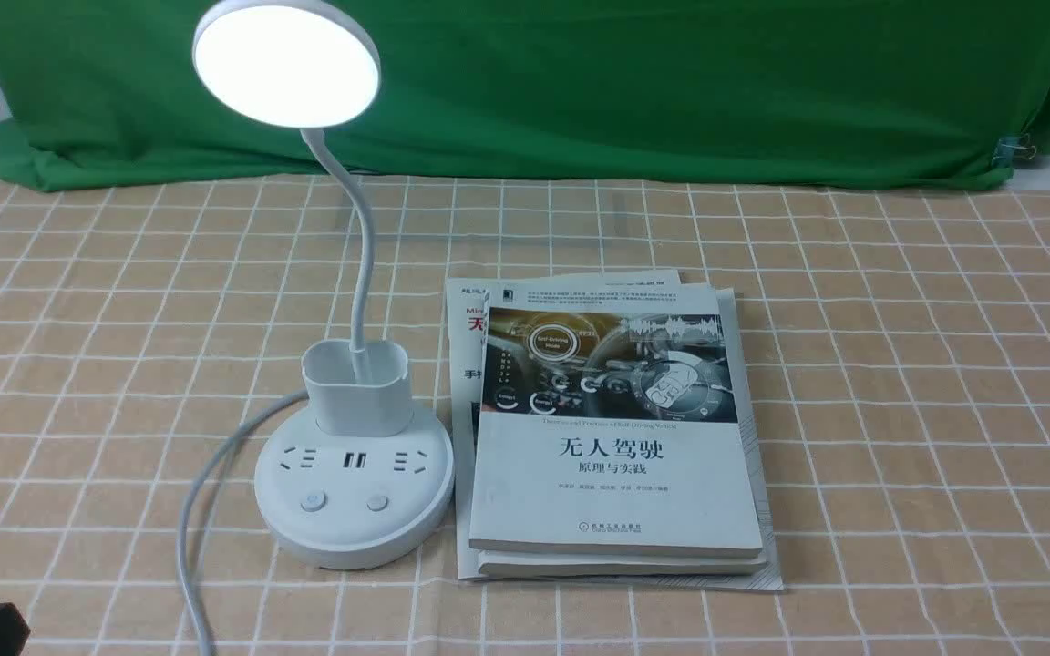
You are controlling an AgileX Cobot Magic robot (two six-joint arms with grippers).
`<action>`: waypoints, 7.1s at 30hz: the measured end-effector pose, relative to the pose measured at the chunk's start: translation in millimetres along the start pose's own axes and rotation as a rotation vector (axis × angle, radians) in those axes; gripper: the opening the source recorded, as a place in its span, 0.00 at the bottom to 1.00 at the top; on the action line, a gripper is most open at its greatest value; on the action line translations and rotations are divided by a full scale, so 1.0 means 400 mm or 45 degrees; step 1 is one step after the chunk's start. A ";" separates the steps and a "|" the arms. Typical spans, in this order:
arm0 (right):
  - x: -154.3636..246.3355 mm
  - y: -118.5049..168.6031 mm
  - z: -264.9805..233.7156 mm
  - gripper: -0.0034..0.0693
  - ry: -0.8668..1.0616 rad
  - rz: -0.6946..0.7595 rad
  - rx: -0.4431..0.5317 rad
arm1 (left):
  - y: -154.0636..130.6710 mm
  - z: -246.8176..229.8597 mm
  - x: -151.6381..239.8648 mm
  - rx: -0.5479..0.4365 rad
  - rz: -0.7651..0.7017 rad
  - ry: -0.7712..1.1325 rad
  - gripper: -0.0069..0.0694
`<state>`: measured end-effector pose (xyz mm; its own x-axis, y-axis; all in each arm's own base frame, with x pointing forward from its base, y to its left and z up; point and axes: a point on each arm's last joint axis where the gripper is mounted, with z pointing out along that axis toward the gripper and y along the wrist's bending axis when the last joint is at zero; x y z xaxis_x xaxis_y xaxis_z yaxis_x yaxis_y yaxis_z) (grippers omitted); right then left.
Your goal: Turn off the desk lamp on the light coffee tablecloth by hand.
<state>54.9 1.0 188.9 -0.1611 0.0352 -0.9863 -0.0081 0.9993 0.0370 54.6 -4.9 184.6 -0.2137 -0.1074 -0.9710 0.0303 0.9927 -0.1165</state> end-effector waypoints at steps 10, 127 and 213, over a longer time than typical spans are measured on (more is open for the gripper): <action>0.000 0.000 0.000 0.38 0.000 0.000 0.000 | 0.000 0.000 0.000 0.000 0.000 0.000 0.10; 0.000 0.000 0.000 0.38 0.000 0.000 0.000 | -0.362 0.657 -0.133 0.348 0.485 1.602 0.10; 0.000 0.000 0.000 0.38 0.000 0.000 0.000 | -0.112 0.038 -0.177 0.518 0.170 0.062 0.11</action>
<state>54.9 1.0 188.9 -0.1611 0.0352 -0.9863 -0.0081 0.9993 0.0370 83.2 -42.6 255.3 -0.2278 0.0327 -0.9732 0.4413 0.8944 -0.0732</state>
